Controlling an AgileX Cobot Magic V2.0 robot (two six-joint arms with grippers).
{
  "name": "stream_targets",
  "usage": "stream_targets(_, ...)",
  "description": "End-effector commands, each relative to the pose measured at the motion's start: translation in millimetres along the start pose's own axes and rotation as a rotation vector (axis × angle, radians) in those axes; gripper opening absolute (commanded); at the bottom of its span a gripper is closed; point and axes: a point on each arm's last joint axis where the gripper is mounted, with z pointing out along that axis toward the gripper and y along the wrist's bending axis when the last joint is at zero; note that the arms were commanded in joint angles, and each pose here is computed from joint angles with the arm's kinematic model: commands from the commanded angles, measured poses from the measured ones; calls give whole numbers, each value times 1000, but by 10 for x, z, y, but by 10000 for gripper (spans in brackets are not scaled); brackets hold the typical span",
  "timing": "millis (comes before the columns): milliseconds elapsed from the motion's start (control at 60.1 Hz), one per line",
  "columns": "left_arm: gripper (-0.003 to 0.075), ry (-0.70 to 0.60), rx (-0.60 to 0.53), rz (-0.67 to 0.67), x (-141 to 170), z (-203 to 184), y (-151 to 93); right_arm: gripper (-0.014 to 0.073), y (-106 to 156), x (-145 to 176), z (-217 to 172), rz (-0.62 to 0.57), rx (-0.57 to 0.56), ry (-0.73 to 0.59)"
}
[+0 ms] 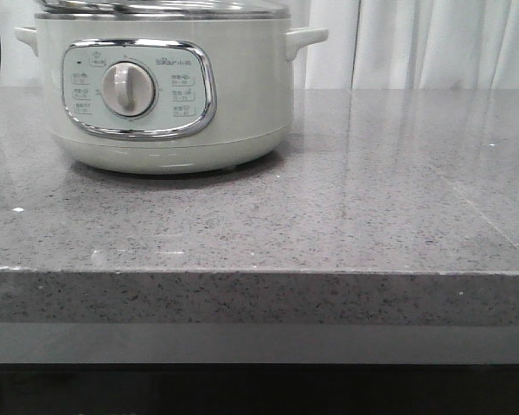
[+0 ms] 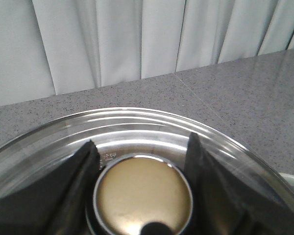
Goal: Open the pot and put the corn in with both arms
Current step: 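Lower the glass lid back onto the pot with the left gripper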
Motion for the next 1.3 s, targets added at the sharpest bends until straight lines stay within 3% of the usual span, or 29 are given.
stream_targets(0,259,-202,4,2,-419,-212,-8,529,2,-121,-45,-9,3,-87)
stream_targets(167,299,-173,4,2,-394,-207,-7,529,2,-121,-45,-9,3,-87)
stream_targets(316,472,-173,4,2,-394,-207,-7,529,2,-121,-45,-9,3,-87)
stream_targets(383,507,-173,4,2,-394,-207,-7,529,2,-121,-45,-9,3,-87)
stream_targets(633,507,-172,3,2,-403,-222,-7,529,2,-121,-45,-9,3,-87)
stream_targets(816,493,-201,3,-1,-569,-453,-7,529,2,-121,-45,-9,3,-87)
stream_targets(949,493,-183,1,-1,-709,-748,-5,529,2,-121,-45,-9,3,-87)
stream_targets(1282,493,56,-10,-6,-764,-1709,5,529,2,-121,-45,-9,3,-87)
